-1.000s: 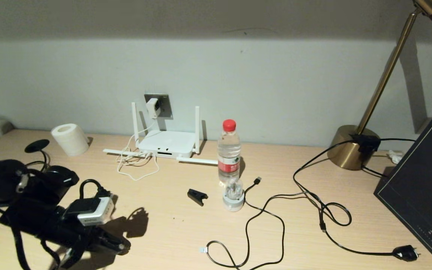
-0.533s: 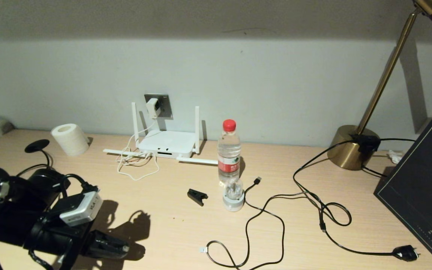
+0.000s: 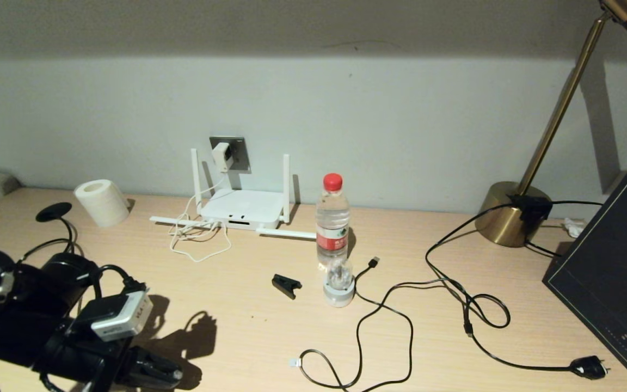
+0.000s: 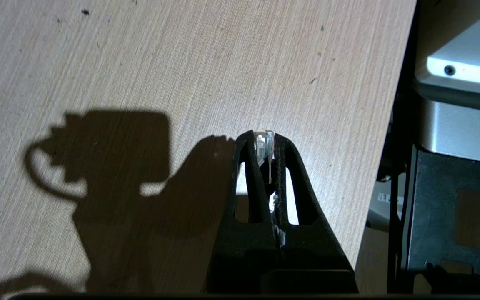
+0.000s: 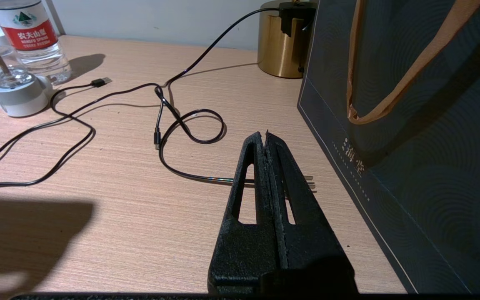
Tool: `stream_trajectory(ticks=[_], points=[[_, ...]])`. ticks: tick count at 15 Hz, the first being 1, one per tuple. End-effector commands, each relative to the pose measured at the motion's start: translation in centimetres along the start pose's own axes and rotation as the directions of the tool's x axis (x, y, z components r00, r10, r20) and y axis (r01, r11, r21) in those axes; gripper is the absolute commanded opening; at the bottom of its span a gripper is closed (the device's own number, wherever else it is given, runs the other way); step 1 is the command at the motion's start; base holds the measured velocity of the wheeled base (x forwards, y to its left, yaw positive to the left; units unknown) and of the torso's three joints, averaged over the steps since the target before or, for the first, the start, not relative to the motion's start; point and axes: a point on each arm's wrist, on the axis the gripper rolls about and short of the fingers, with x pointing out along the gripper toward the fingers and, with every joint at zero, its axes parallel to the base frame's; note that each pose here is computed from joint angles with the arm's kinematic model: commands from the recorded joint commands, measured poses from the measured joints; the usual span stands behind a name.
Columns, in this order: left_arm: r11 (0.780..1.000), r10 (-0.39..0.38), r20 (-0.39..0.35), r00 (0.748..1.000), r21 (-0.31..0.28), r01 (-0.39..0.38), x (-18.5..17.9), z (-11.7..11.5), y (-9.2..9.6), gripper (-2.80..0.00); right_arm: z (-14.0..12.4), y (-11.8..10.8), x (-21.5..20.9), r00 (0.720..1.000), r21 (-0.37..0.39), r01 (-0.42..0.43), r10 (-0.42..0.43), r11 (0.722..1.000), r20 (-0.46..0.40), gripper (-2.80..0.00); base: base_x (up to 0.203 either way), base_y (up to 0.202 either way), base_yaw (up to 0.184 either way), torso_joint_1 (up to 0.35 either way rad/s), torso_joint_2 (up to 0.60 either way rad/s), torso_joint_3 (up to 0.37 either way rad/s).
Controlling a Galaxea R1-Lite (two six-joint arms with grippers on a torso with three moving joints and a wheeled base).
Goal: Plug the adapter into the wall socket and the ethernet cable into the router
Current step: Pick up cable
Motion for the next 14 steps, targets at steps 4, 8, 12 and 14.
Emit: stream_trajectory(ticks=[4, 8, 12, 14], points=[[1.0, 0.01, -0.033, 0.999, 0.008, -0.009, 0.6, -0.5, 2.2, -2.8, -1.0, 0.0, 0.2, 0.999, 0.0, -0.001, 0.001, 1.0, -0.036, -2.8, 0.0, 0.0, 0.0, 0.0, 0.0, 0.0], [0.994, 0.092, -0.095, 0.991, 0.071, -0.085, 1.3, -1.4, 4.3, -2.8, -1.0, 0.0, 0.2, 0.999, 0.0, -0.002, 0.002, 1.0, -0.036, -2.8, 0.0, 0.0, 0.0, 0.0, 0.0, 0.0], [0.995, 0.087, -0.111, 0.99, 0.067, -0.079, 1.7, -1.7, 4.4, -2.8, -1.0, 0.0, 0.2, 0.999, 0.0, -0.001, 0.001, 1.0, -0.036, -2.8, 0.0, 0.0, 0.0, 0.0, 0.0, 0.0], [0.995, 0.081, -0.12, 0.989, 0.063, -0.074, 1.7, -1.8, 4.3, -2.8, -1.0, 0.0, 0.2, 0.999, 0.0, -0.001, 0.001, 1.0, -0.036, -2.8, 0.0, 0.0, 0.0, 0.0, 0.0, 0.0]])
